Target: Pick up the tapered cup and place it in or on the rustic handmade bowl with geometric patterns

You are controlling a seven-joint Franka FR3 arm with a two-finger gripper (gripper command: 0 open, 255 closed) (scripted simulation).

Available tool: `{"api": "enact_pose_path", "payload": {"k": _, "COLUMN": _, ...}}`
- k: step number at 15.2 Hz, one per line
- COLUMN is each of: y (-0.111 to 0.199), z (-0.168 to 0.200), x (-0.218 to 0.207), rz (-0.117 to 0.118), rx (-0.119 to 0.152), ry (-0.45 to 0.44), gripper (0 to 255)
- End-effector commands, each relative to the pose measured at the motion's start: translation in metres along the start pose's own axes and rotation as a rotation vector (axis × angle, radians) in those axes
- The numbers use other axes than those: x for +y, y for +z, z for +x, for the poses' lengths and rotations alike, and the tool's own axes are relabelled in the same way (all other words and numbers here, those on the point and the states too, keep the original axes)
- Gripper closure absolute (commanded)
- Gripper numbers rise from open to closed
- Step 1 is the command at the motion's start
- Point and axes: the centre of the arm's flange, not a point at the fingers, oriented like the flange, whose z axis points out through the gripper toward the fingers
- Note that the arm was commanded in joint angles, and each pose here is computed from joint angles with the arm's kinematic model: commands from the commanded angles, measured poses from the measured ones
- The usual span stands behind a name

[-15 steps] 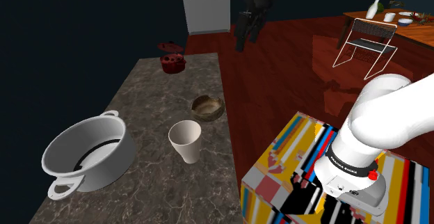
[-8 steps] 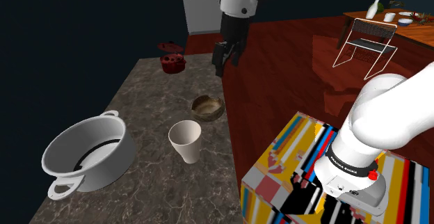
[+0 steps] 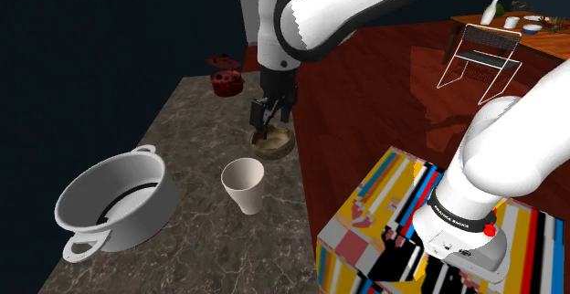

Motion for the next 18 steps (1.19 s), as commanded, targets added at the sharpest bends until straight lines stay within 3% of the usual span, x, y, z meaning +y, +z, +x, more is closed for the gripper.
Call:
{"api": "enact_pose_path", "payload": {"k": 1, "y": 0.02, "z": 0.006, "x": -0.014, "rz": 0.009, "rx": -0.013, "ry": 0.003, "gripper": 0}}
{"api": "enact_pose_path", "payload": {"k": 6, "y": 0.068, "z": 0.022, "x": -0.045, "rz": 0.028, "rx": -0.044, "ry": 0.009, "gripper": 0}}
{"api": "enact_pose_path", "payload": {"k": 13, "y": 0.105, "z": 0.02, "x": -0.046, "rz": 0.028, "rx": -0.044, "ry": 0.009, "gripper": 0}}
{"api": "enact_pose_path", "payload": {"k": 18, "y": 0.108, "z": 0.02, "x": -0.046, "rz": 0.028, "rx": -0.044, "ry": 0.009, "gripper": 0}}
